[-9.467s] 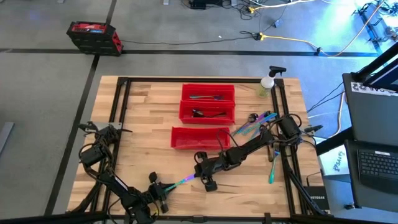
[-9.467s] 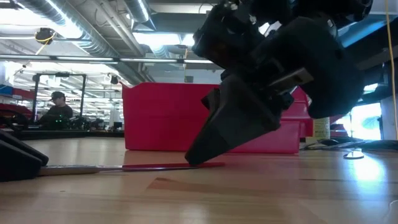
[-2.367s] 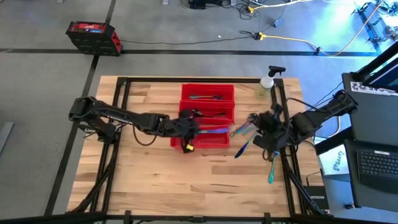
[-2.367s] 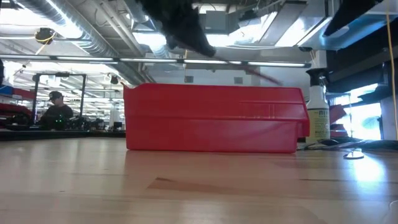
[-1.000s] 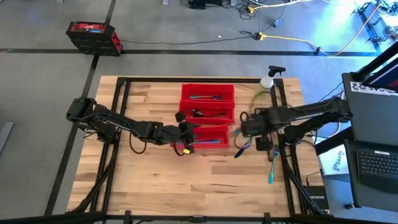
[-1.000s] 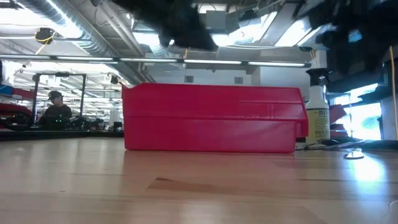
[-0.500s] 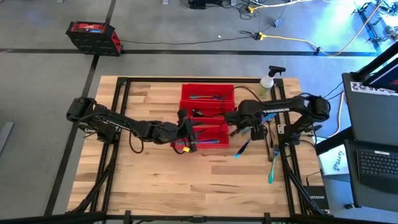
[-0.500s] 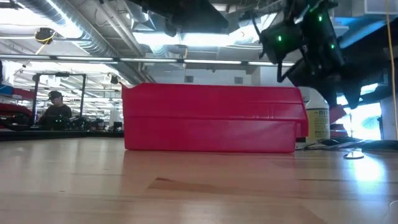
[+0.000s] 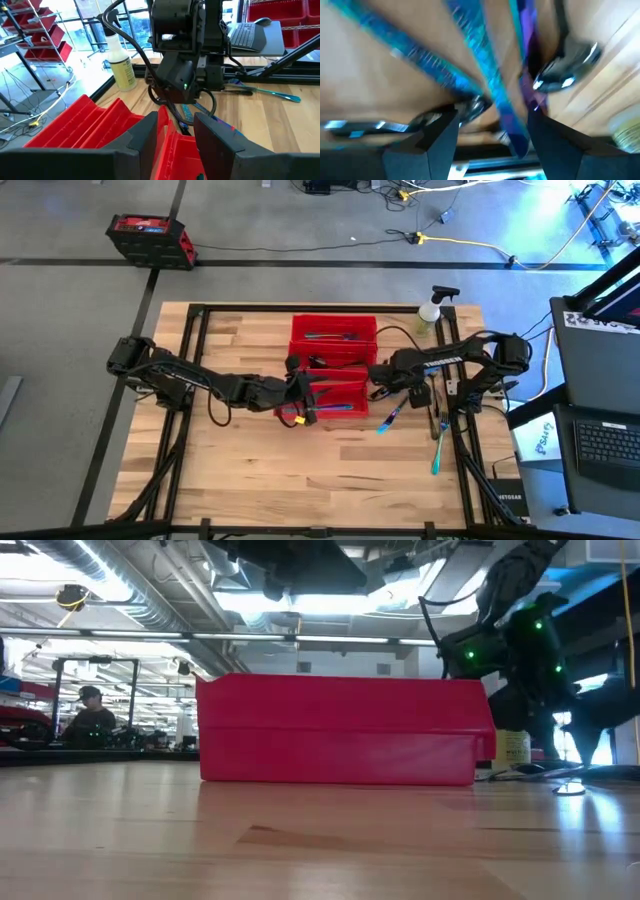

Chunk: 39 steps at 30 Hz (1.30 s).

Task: Sort silverware
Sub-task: Put the purple table knife into the bottom red bin

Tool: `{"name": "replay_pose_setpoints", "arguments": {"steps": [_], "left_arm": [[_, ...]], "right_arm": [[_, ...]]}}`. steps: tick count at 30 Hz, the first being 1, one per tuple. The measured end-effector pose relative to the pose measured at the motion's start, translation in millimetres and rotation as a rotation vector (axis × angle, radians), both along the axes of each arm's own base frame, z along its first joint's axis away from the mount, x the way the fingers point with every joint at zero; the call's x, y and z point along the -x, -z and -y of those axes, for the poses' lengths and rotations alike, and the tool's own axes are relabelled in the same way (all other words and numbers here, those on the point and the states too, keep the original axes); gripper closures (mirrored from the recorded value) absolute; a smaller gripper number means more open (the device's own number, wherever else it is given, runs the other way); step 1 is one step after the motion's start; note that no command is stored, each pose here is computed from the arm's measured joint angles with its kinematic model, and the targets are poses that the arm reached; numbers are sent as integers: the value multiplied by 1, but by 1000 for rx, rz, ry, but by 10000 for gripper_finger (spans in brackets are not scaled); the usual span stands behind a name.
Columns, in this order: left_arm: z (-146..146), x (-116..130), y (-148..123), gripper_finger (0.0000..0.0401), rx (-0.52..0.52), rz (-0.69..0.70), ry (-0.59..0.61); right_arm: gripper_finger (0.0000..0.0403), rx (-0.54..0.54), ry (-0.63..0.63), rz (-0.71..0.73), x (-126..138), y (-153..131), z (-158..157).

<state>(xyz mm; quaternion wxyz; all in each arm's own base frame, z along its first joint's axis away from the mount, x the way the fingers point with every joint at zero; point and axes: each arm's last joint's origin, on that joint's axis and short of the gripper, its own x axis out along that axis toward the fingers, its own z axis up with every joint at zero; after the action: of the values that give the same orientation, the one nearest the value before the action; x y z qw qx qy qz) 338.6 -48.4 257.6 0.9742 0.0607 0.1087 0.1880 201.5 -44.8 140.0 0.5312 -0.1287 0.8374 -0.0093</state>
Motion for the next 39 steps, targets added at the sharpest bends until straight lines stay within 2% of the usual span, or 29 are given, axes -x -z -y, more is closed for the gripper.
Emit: {"name": "replay_pose_setpoints", "arguments": {"steps": [14, 27, 31, 39], "left_arm": [[0, 1, 5, 287, -1, -48, -3], [-7, 0, 5, 287, 18, -41, -26], [-9, 0, 5, 287, 26, -38, -34], [-9, 0, 6, 287, 27, -50, -35]], "right_arm": [[182, 5, -36, -18, 19, 22, -3], [183, -9, 70, 12, 25, 18, 19], [207, -44, 62, 26, 25, 19, 24], [291, -57, 58, 32, 26, 19, 26]]}}
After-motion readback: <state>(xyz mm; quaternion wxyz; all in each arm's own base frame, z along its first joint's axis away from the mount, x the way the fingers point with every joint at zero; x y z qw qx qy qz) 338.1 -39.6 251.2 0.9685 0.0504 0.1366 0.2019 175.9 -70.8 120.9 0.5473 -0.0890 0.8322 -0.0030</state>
